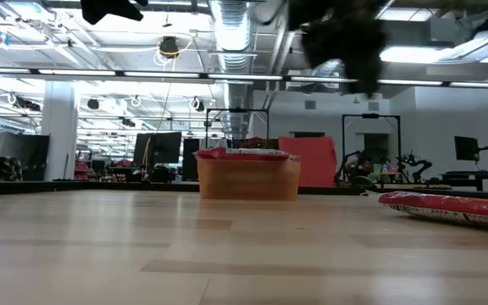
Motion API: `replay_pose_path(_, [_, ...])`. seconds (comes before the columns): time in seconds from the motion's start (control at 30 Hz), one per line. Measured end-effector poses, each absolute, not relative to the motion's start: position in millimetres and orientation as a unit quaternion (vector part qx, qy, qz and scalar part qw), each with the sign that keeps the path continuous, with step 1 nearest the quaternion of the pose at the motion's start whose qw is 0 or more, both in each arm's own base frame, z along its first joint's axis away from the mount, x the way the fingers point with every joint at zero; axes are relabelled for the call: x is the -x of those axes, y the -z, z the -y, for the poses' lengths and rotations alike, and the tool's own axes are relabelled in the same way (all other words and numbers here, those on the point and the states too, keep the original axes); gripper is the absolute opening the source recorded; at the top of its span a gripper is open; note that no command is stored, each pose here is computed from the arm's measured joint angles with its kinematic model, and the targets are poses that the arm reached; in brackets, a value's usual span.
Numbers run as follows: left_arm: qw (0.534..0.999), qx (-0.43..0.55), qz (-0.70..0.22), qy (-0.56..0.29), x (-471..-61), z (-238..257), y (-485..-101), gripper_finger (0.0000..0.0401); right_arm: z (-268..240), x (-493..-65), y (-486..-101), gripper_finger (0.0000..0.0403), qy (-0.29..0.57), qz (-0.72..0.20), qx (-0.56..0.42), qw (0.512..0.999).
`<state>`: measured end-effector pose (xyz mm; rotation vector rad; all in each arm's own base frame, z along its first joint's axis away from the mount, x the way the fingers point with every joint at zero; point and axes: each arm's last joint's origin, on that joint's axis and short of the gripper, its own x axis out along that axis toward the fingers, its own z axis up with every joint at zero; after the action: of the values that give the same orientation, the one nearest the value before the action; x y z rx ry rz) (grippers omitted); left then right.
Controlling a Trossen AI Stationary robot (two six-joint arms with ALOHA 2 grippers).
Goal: Sort popcorn bags into baskets
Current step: Put the red popcorn bag into the orange bin
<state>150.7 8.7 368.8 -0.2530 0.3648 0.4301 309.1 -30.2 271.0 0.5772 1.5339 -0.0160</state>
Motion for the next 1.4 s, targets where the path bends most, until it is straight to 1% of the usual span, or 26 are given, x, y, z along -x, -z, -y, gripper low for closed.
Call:
replay_pose_path(0.1, [0.952,0.124,-0.181,-0.212,-151.3,-8.7,-368.5,0.0162,-2.4,-282.2,-260.7,0.0085,0.057,-0.677,-0.306,0.666])
replay_pose_path(0.17, [0.952,0.125,-0.183,-0.209,-151.4,-8.5,-368.2,0.0162,-23.2,-267.3,-251.3,0.0124,0.091,-0.654,-0.338,0.671])
replay_pose_path(0.3, [0.953,0.125,-0.186,-0.205,-151.3,-8.3,-367.7,0.0162,-59.5,-241.6,-224.5,0.0212,0.15,-0.618,-0.394,0.663])
replay_pose_path(0.4, [0.953,0.123,-0.188,-0.204,-151.2,-8.3,-367.6,0.0162,-74.1,-228.2,-201.2,0.0261,0.208,-0.598,-0.424,0.647])
replay_pose_path(0.5, [0.952,0.121,-0.19,-0.204,-152.7,-8.2,-366.9,0.0162,-83.0,-220.9,-182.9,0.0279,0.249,-0.591,-0.436,0.631])
replay_pose_path(0.73, [0.949,0.117,-0.209,-0.207,-162.7,-8.1,-361.5,0.0162,-91.6,-220.5,-154.8,0.0279,0.285,-0.598,-0.422,0.619])
replay_pose_path(0.83, [0.944,0.113,-0.228,-0.209,-169.0,-8.0,-356.4,0.0162,-93.5,-224.1,-144.4,0.0261,0.289,-0.608,-0.418,0.61])
replay_pose_path(0.9, [0.943,0.113,-0.232,-0.209,-171.7,-7.9,-355.2,0.0162,-95.7,-228.3,-138.2,0.0231,0.285,-0.614,-0.42,0.605])
replay_pose_path(0.97, [0.94,0.11,-0.244,-0.211,-175.5,-7.9,-351.5,0.0162,-95.8,-230.4,-134.2,0.0189,0.279,-0.62,-0.416,0.604])
replay_pose_path(1.03, [0.941,0.111,-0.242,-0.21,-176.9,-7.9,-351.9,0.0162,-95.0,-232.9,-132.0,0.0134,0.271,-0.628,-0.415,0.6])
replay_pose_path(1.13, [0.94,0.115,-0.24,-0.212,-176.8,-7.9,-352.0,0.0162,-92.2,-238.5,-137.4,0.0045,0.244,-0.629,-0.407,0.616])
replay_pose_path(1.17, [0.94,0.115,-0.242,-0.212,-176.5,-7.9,-351.7,0.0162,-90.2,-240.7,-140.9,0.0025,0.234,-0.627,-0.403,0.624])
replay_pose_path(1.2, [0.939,0.116,-0.244,-0.213,-176.1,-7.9,-351.2,0.0162,-87.0,-241.0,-144.7,0.0016,0.229,-0.624,-0.398,0.633])
replay_pose_path(1.33, [0.939,0.119,-0.241,-0.213,-174.3,-7.9,-352.2,0.0162,-66.8,-248.7,-165.6,0.0019,0.216,-0.598,-0.394,0.664])
replay_pose_path(1.4, [0.939,0.122,-0.239,-0.214,-174.2,-8.0,-352.5,0.0162,-54.4,-253.8,-181.5,0.001,0.2,-0.578,-0.387,0.69])
